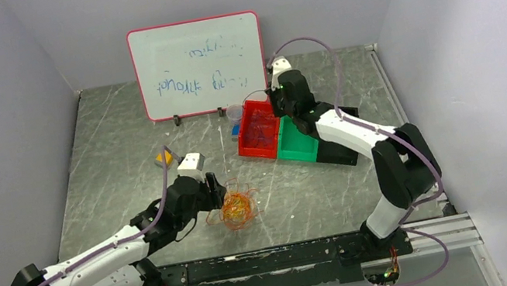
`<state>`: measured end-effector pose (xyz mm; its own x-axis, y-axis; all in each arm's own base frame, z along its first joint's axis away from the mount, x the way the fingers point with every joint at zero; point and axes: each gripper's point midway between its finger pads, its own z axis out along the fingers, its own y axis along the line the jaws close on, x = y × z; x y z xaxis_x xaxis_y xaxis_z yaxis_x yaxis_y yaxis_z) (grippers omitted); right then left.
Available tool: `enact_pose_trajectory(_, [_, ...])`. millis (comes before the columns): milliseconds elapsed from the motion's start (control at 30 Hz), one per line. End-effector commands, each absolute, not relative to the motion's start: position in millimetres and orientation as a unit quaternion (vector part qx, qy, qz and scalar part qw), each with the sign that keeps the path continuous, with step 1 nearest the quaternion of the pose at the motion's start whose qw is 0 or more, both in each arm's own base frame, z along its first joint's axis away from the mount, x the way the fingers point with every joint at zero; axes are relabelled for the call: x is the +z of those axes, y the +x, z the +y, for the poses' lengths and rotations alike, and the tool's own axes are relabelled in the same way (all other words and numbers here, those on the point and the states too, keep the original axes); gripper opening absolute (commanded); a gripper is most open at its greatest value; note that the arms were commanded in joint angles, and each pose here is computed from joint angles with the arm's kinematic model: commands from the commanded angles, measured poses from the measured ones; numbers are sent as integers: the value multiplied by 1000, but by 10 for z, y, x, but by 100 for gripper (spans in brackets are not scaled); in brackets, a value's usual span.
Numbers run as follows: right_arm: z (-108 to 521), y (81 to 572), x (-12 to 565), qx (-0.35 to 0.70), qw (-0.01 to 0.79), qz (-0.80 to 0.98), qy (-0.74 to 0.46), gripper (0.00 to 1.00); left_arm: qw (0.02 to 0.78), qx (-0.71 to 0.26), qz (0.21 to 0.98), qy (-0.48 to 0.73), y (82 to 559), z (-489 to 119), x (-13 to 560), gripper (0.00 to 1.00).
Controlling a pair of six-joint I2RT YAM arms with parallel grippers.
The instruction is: Untangle the cables
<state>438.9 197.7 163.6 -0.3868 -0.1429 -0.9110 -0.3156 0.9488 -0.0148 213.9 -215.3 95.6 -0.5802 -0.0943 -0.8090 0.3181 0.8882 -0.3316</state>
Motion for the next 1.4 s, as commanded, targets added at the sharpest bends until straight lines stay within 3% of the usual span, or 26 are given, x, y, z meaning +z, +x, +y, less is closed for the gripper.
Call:
enact_pose_trajectory(0, [2020,4301,1314,87,482,856,-164,3,452,-232,859,65,2131,-2188,943,59])
enact_pose_trajectory(367, [2059,4218,1348,103,476,856,-174,29,449,-234,860,65,2121,-2197,920,59])
enact_pose_trajectory(767, [2263,3969,1667,176,484,827,-225,44,447,-240,859,66,2126,-2230,917,59])
enact_pose_trajectory(1067, [2394,3716,1538,223,409,849,-248,43,445,-240,860,67,2119,-2231,903,58])
enact_pose_trajectory(1367, [2322,3767,1141,191,366,881,-230,45,443,-235,862,69,2120,-2230,891,58])
